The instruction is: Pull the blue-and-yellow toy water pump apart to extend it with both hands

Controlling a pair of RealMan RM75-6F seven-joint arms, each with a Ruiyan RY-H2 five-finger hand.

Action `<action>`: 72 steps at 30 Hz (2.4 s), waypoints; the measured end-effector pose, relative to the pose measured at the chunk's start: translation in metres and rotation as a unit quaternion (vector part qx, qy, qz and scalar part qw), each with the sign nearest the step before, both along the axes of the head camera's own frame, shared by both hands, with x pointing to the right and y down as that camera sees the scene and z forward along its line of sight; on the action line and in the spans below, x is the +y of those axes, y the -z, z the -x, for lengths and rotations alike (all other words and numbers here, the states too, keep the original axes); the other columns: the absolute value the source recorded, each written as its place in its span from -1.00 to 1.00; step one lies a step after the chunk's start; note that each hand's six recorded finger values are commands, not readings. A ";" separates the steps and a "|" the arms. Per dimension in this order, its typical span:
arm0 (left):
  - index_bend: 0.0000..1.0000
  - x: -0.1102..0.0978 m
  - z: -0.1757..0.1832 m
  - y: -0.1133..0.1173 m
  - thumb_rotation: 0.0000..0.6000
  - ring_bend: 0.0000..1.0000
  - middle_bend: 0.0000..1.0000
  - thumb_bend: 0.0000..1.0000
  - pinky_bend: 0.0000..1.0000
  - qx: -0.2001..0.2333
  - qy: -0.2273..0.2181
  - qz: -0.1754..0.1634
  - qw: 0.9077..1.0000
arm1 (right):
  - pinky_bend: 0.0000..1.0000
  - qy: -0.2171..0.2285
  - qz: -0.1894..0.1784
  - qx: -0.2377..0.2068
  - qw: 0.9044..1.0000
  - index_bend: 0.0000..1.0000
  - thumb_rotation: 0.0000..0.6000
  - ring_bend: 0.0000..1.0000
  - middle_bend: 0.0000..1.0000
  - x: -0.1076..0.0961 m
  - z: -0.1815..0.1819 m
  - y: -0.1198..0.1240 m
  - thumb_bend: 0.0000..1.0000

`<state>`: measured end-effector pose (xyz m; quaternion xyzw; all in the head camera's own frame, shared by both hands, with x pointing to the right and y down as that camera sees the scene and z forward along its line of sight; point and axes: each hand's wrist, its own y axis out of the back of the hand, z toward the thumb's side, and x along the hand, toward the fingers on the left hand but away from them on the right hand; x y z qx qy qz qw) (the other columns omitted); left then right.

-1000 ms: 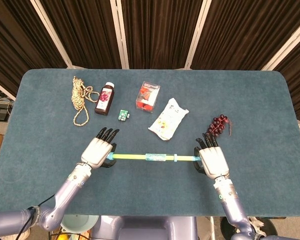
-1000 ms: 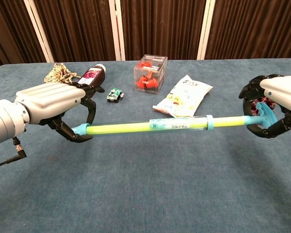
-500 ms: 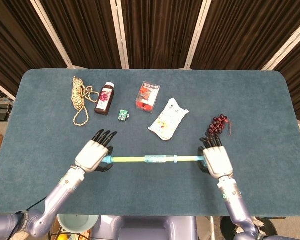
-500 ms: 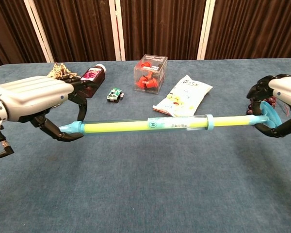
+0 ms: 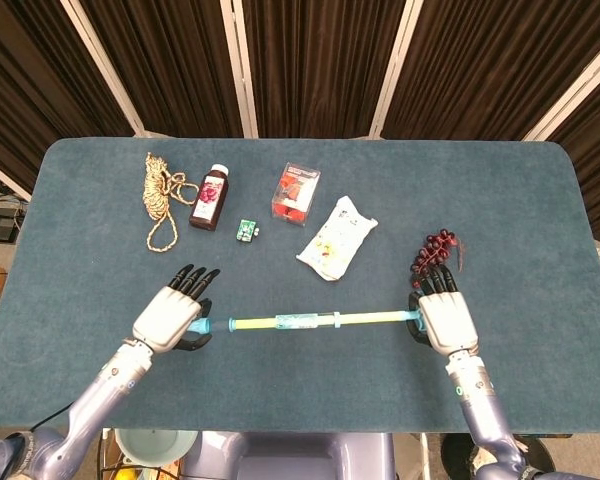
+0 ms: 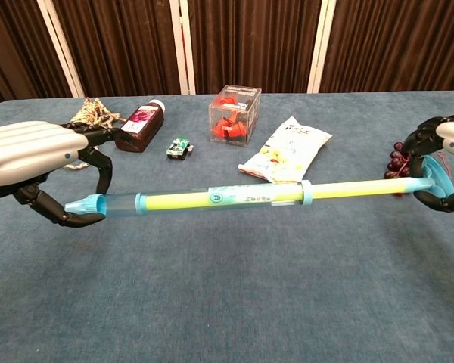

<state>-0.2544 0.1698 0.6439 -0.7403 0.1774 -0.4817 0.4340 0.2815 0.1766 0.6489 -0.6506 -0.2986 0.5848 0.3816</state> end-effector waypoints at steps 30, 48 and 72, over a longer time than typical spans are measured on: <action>0.04 -0.004 0.082 0.028 1.00 -1.00 -0.99 -0.27 -0.96 -0.028 0.060 -0.013 0.998 | -0.98 -0.036 -0.014 0.036 0.999 0.69 1.00 -0.84 -0.56 -0.016 -0.043 0.005 0.03; 0.02 -0.001 0.087 0.022 1.00 -1.00 -1.00 -0.27 -0.96 -0.030 0.060 -0.008 0.998 | -0.98 -0.044 -0.019 0.047 0.998 0.69 1.00 -0.84 -0.56 -0.021 -0.055 0.005 0.03; -0.95 0.015 0.092 0.029 1.00 -1.00 -1.00 -0.77 -0.96 -0.015 0.073 0.025 0.997 | -1.00 -0.057 0.028 0.081 0.995 -0.91 1.00 -1.00 -1.00 -0.006 -0.072 0.003 -0.53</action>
